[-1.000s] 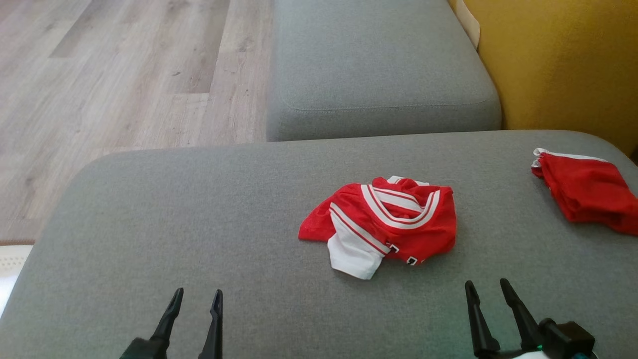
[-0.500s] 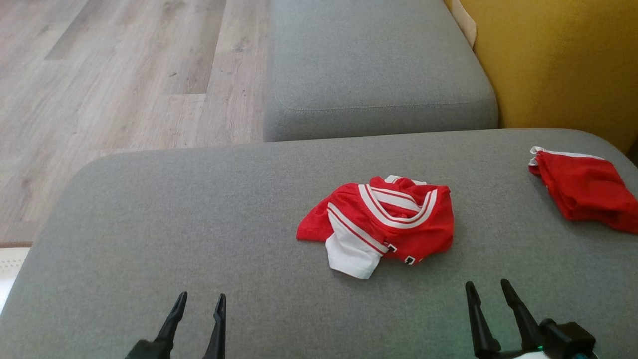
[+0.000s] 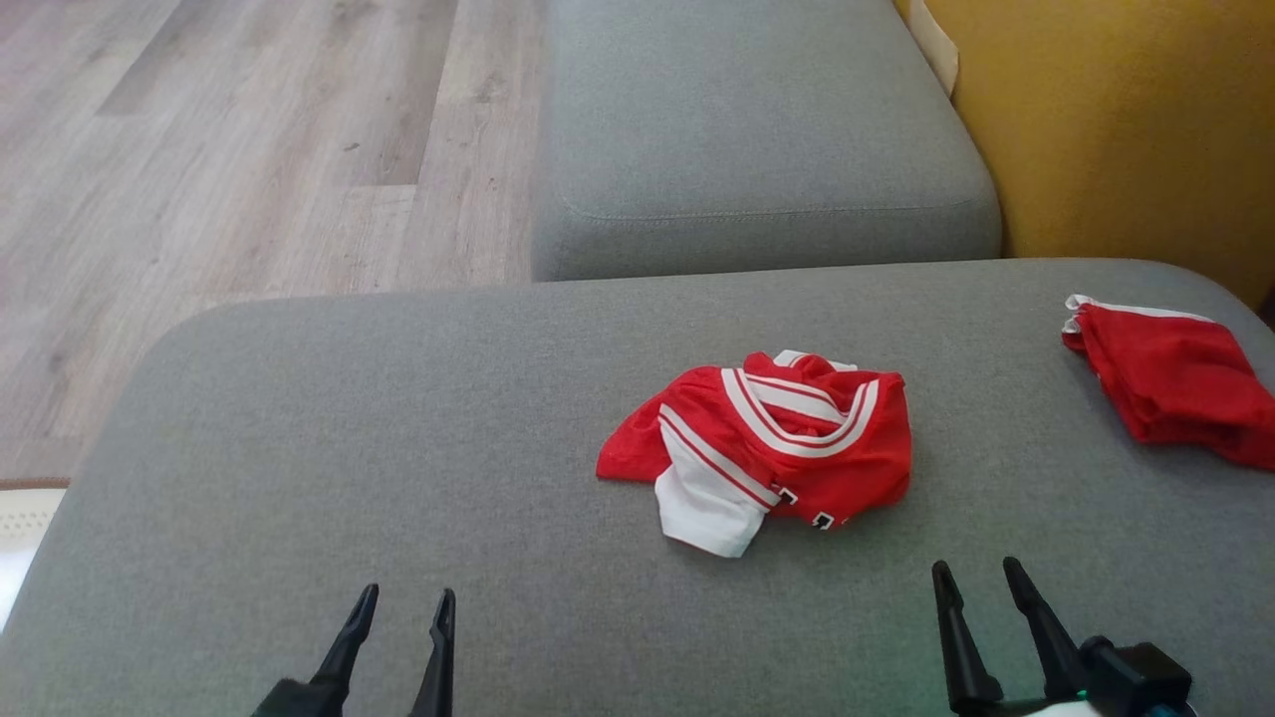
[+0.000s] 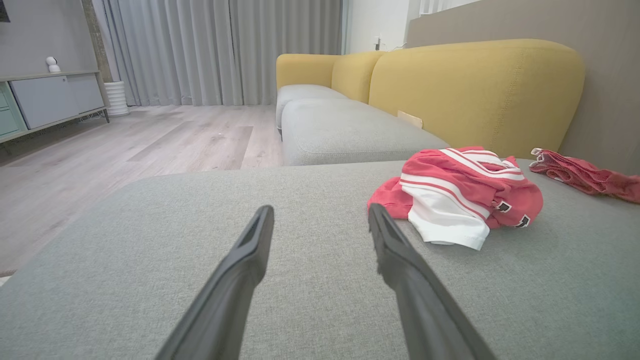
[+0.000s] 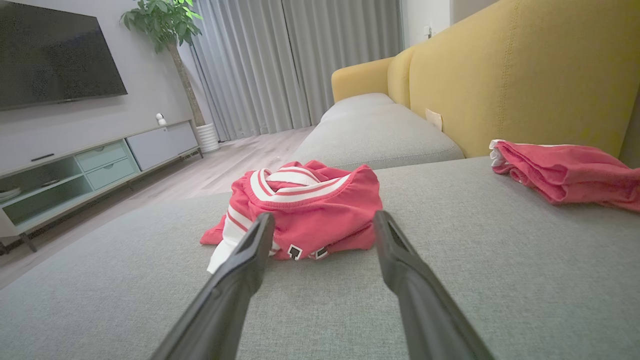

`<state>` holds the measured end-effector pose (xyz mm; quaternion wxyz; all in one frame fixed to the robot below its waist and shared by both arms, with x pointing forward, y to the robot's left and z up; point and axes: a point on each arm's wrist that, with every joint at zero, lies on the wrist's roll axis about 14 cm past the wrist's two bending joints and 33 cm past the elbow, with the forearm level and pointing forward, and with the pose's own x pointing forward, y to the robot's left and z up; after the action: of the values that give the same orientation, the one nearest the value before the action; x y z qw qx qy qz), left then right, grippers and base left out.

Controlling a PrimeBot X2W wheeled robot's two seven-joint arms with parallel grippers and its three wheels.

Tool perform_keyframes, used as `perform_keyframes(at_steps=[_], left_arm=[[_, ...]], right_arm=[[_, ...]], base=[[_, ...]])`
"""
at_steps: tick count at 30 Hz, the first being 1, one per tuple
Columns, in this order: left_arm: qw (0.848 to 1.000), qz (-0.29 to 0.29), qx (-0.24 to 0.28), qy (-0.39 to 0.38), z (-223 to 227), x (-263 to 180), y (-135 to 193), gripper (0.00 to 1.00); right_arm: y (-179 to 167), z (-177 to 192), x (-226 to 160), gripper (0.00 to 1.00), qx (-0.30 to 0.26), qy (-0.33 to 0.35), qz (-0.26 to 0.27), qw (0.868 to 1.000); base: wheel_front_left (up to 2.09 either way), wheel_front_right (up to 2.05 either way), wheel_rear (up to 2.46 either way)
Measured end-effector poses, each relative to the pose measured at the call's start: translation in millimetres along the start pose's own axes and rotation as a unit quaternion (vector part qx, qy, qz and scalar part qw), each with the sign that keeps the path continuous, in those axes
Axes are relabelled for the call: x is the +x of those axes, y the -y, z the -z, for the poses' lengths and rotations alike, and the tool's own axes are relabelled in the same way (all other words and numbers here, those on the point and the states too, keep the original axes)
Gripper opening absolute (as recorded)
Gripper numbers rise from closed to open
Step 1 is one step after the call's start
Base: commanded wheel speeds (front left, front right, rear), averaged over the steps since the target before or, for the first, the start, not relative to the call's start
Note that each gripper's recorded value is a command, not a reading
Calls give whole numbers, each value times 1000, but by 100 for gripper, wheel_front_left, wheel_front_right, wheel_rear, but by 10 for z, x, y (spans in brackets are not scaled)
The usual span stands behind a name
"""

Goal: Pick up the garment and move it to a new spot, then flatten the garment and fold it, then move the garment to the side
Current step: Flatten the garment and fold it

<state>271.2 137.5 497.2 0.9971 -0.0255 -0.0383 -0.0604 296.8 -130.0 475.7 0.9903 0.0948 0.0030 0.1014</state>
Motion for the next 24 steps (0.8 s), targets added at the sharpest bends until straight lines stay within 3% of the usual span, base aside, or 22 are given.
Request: perform_keyframes(at_steps=[6, 13, 24], left_arm=[[1000, 0, 1, -4, 21, 9, -6, 100], [998, 48, 0, -30, 161, 127, 201, 100], [984, 176, 27, -20, 85, 967, 835, 100]], right_arm=[[-9, 27, 6, 100, 1, -5, -1, 1000], [79, 92, -46, 100, 2, -16, 13, 1000], [304, 222, -39, 100, -5, -47, 39, 998]], base=[[0, 0, 0], [0, 0, 0], [0, 0, 0]])
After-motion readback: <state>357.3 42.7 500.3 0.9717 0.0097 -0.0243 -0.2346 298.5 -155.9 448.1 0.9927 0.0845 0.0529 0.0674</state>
